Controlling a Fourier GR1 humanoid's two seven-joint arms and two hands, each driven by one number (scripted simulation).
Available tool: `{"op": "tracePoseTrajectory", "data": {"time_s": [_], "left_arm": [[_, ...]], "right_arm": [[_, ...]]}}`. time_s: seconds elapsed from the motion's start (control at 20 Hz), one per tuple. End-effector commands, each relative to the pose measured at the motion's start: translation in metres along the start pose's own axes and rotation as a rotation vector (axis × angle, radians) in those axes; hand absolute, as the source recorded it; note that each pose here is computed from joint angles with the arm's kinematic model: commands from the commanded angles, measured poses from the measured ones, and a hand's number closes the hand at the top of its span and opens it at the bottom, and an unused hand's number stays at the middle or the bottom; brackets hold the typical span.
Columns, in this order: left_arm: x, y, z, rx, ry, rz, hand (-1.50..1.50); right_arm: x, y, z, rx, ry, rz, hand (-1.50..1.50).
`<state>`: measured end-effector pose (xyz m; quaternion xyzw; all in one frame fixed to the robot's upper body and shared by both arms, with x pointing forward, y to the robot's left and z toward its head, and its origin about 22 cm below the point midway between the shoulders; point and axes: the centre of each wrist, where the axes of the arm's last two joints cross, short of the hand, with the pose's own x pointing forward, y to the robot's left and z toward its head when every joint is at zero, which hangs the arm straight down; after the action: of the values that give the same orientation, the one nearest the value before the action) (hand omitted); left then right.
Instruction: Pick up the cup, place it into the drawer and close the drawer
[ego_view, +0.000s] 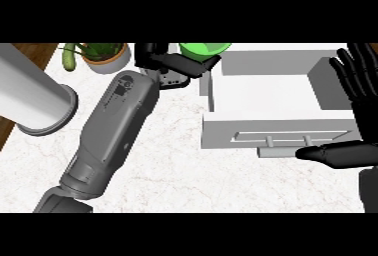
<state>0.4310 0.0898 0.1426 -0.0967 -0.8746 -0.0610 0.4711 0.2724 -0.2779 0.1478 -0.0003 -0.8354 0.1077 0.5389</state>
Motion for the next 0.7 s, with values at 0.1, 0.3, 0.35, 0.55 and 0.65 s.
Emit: {"op": "tracePoseTrajectory", "data": {"time_s": [0.1, 0.3, 0.35, 0.55, 0.65], "left_arm": [[0.022, -0.047, -0.031, 0.005, 0.115, -0.086, 1.50], [0.011, -0.048, -0.038, 0.023, 0.231, -0.145, 1.50], [0.014, -0.053, -0.041, 0.022, 0.224, -0.171, 1.50], [-0.001, -0.053, -0.032, 0.012, 0.309, -0.221, 1.50], [-0.010, -0.050, -0.027, -0.053, 0.350, -0.231, 1.50]], "right_arm": [[0.000, 0.008, -0.009, 0.014, -0.010, -0.010, -1.50], [-0.008, 0.009, 0.001, 0.033, -0.025, -0.036, -1.50], [-0.005, 0.006, -0.020, 0.047, -0.036, -0.022, -1.50], [-0.009, 0.003, -0.018, 0.061, -0.039, -0.038, -1.50], [-0.004, 0.001, -0.015, 0.061, -0.038, -0.023, -1.50]]}}
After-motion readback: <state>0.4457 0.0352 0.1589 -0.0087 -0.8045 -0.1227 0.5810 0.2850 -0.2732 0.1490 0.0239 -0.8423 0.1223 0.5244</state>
